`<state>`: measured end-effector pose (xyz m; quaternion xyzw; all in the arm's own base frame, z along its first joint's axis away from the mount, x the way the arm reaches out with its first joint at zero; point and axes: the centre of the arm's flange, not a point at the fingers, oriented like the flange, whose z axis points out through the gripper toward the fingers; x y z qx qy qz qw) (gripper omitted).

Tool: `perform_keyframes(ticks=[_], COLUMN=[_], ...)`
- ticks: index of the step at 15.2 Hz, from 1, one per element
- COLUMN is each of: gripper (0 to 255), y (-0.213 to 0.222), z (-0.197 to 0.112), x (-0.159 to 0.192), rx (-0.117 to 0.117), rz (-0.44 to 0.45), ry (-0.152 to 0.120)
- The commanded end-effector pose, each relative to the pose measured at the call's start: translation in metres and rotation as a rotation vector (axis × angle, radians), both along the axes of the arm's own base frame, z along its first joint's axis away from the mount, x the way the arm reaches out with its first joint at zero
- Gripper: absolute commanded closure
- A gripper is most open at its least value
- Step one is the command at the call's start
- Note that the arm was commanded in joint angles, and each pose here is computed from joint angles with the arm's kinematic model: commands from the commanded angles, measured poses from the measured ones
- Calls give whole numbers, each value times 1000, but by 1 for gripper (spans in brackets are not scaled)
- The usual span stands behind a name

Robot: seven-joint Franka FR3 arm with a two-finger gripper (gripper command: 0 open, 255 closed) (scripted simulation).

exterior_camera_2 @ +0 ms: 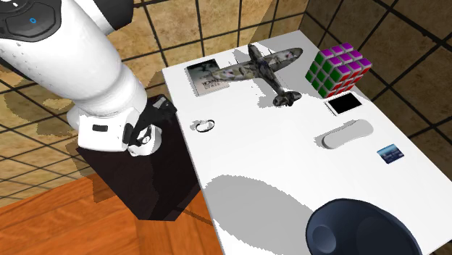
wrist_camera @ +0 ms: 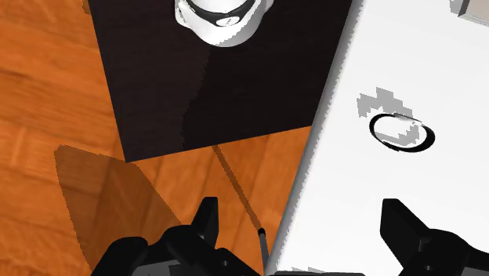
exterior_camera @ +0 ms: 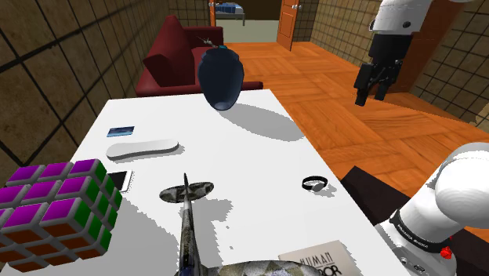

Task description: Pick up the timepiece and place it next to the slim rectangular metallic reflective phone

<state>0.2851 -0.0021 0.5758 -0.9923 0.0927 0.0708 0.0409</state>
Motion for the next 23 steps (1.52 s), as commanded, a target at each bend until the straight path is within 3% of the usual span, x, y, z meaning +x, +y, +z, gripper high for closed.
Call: perform_keyframes(ticks=[1,19,23], gripper=[0,0,0], y=[0,156,162], z=[0,-154,-171], x=[0,4,3], rx=[0,167,169], rz=[0,-73,-74], ry=[0,-66,-67])
